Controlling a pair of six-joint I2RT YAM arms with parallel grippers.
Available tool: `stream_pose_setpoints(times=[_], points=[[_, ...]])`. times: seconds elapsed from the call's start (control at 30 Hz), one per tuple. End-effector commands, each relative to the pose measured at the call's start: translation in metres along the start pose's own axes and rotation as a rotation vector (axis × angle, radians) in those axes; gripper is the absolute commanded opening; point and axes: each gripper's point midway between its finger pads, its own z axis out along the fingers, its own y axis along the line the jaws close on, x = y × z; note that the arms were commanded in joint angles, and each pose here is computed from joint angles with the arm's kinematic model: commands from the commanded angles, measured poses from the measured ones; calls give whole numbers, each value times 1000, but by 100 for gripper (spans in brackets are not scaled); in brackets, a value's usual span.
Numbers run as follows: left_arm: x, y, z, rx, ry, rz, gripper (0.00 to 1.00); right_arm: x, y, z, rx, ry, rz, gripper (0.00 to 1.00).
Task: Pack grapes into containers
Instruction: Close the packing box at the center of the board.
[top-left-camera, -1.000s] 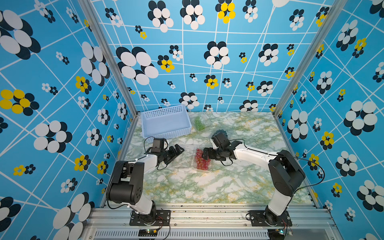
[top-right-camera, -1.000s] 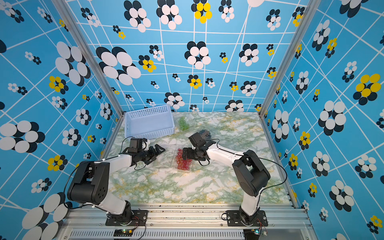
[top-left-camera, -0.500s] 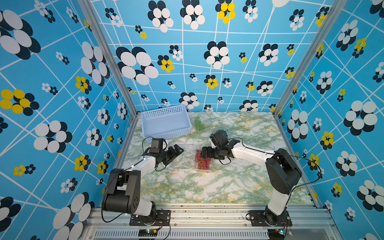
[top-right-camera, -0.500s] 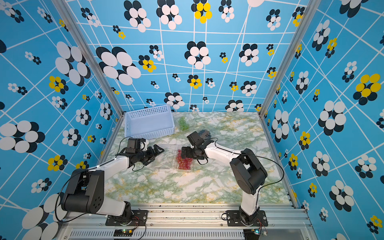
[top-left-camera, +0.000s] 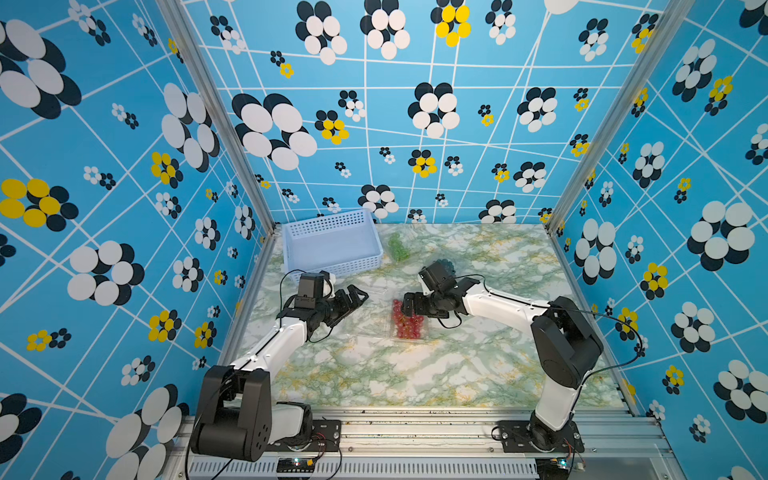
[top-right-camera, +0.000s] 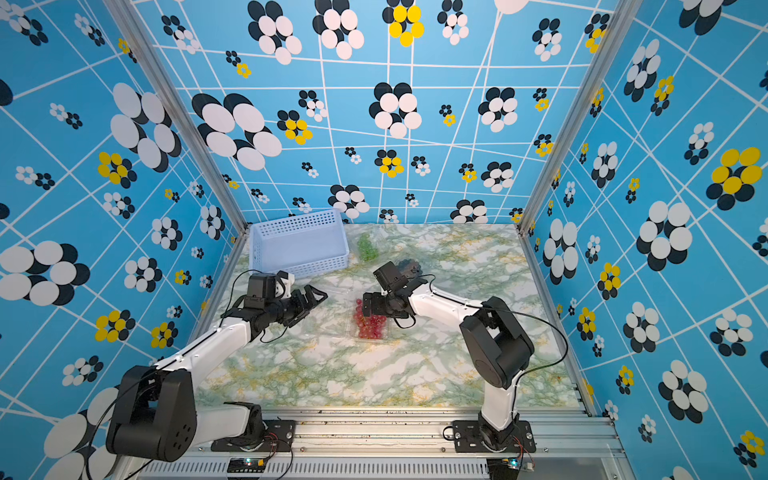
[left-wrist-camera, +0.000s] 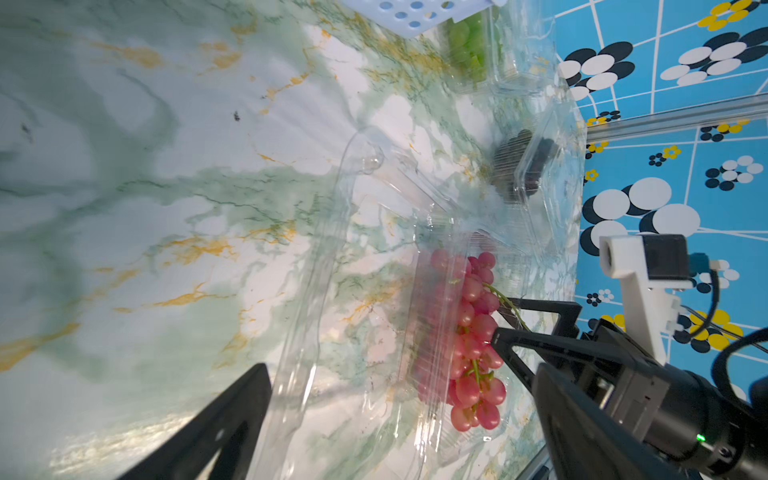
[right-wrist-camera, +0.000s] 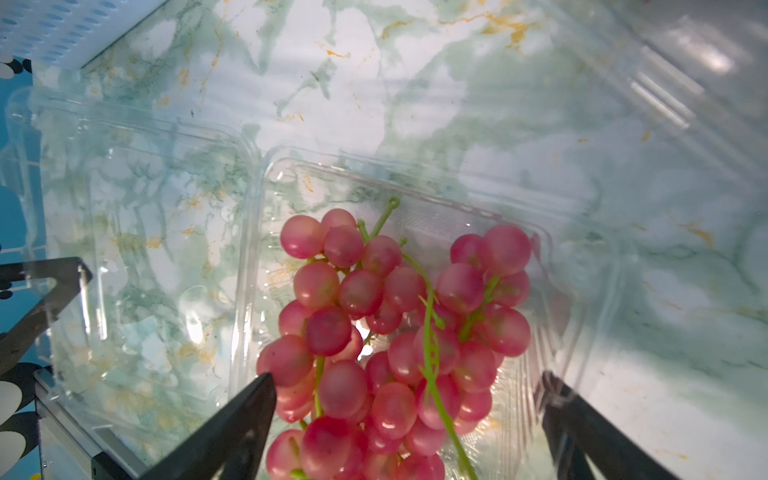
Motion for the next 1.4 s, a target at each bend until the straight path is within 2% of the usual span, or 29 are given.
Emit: stream_pose_setpoints(times=[0.0,0.7,1.37], points=[[0,-28,-7,52,2,36,100,-2,8,-3,-16,-3,7,99],[25,-101,-3,164,15,171,100,3,12,-7,-56,-1,27,99],[34,-75,3,144,11,152,100,5,44,17,-120,30,45,99]])
